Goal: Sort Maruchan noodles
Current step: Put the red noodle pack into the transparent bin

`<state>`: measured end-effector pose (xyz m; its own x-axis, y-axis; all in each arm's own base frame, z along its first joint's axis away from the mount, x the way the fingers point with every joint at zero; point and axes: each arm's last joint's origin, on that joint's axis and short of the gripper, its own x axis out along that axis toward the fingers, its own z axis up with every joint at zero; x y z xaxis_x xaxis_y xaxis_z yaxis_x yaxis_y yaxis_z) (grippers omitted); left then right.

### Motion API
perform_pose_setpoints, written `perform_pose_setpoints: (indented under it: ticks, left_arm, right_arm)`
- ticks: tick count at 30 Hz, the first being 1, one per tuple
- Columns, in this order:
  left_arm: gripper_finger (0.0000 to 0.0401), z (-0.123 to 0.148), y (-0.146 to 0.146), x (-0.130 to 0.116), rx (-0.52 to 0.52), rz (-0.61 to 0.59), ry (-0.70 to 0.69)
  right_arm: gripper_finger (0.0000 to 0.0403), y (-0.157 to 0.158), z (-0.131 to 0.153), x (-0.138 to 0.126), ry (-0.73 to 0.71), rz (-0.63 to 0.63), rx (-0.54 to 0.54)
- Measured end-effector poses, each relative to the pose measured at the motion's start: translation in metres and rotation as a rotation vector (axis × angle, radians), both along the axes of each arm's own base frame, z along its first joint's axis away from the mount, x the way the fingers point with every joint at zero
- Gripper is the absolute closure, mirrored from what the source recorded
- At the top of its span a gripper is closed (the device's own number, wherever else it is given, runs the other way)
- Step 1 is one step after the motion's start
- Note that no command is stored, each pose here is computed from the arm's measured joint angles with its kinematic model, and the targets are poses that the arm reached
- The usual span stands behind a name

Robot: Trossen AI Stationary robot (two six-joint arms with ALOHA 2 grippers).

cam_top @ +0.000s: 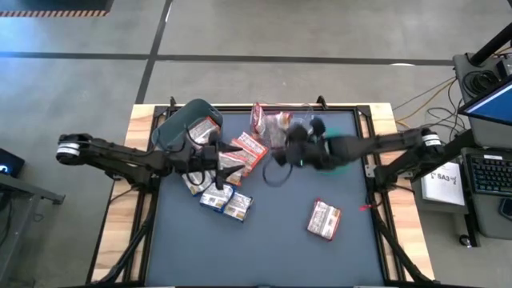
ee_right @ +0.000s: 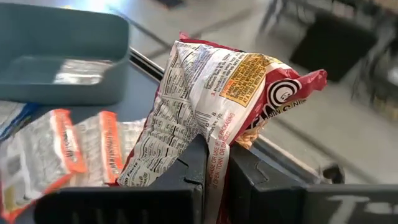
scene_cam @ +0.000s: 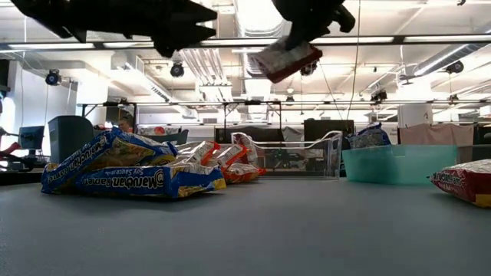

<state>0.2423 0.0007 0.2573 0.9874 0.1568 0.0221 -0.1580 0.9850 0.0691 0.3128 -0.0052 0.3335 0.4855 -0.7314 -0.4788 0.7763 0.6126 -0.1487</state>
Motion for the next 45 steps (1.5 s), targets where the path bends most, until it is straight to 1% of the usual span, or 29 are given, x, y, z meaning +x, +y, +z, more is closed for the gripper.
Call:
perform_pose_setpoints:
  ticks: [3,8,13,16,19,25,30,33,37,39,45]
  left_arm:
    - [0.0153,0.005,0.004,-0.001,0.053,0.020,-0.010]
    - [0.0161,0.008,0.014,-0.004,0.092,0.064,-0.016]
    - [0.0167,0.008,0.024,-0.005,0.116,0.105,-0.008]
    - [0.0168,0.008,0.030,-0.006,0.126,0.130,0.004]
    - [0.0168,0.008,0.035,-0.006,0.143,0.153,0.010]
    - [0.0169,0.007,0.044,-0.008,0.150,0.189,0.025]
    - [0.0169,0.003,0.045,-0.008,0.147,0.192,0.063]
    - [0.0169,0.001,0.045,-0.008,0.147,0.189,0.077]
    - [0.0169,0.002,0.045,-0.011,0.176,0.188,0.101]
    - [0.0169,0.005,0.044,-0.015,0.185,0.209,0.101]
    - [0.0169,0.016,0.043,-0.028,0.190,0.232,0.078]
  right_arm:
    - [0.0381,-0.026,0.012,-0.002,0.017,-0.026,0.096]
    - [0.0381,-0.067,0.012,0.000,0.114,-0.090,0.194]
    - [0.0381,-0.105,-0.003,0.006,0.256,-0.185,0.275]
    - [0.0381,-0.121,-0.019,0.015,0.360,-0.216,0.330]
    - [0.0381,-0.134,-0.032,0.025,0.434,-0.245,0.353]
    - [0.0381,-0.150,-0.049,0.052,0.509,-0.249,0.365]
    - [0.0381,-0.159,-0.062,0.073,0.545,-0.255,0.373]
    - [0.0381,-0.162,-0.074,0.083,0.588,-0.258,0.385]
    - [0.0381,-0.165,-0.090,0.090,0.630,-0.270,0.399]
    - [0.0380,-0.165,-0.096,0.094,0.638,-0.269,0.401]
    - [0.0378,-0.165,-0.102,0.097,0.634,-0.281,0.406]
